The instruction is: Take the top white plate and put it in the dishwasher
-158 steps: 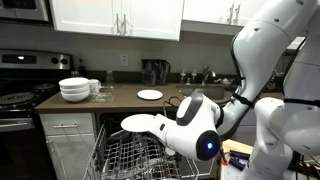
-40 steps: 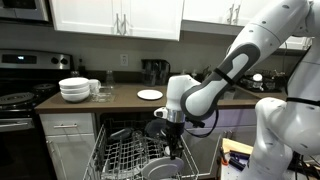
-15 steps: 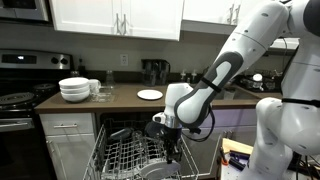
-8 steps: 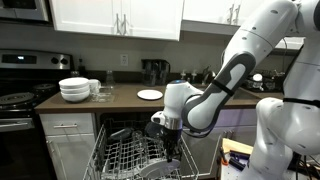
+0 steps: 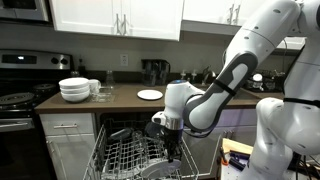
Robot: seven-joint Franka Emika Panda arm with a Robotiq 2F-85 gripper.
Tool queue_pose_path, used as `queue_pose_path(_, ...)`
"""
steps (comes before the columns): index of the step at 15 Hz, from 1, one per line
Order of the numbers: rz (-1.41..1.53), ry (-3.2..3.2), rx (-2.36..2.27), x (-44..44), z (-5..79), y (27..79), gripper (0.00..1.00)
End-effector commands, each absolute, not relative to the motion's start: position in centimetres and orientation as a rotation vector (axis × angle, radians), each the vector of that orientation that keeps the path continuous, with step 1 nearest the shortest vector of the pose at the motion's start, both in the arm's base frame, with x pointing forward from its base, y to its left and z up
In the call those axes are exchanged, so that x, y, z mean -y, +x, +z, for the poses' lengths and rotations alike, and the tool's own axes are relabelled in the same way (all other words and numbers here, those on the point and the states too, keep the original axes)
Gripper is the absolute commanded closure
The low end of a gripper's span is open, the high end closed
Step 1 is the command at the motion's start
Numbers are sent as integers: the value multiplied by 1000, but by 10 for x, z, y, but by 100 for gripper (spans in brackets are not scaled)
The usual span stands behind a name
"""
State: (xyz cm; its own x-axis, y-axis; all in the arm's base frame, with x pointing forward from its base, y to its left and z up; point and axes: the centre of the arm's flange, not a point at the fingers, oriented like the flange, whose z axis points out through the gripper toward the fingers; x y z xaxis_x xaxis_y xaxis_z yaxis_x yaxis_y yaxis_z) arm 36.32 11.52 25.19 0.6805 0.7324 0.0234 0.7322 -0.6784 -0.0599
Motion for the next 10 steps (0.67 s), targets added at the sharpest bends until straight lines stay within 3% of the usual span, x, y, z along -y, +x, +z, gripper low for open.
queue_pose_path(1,-3,-2818,1226,-118,265,359,99)
queue_pose_path(10,-7,-2793,1147,-117,275,358,99)
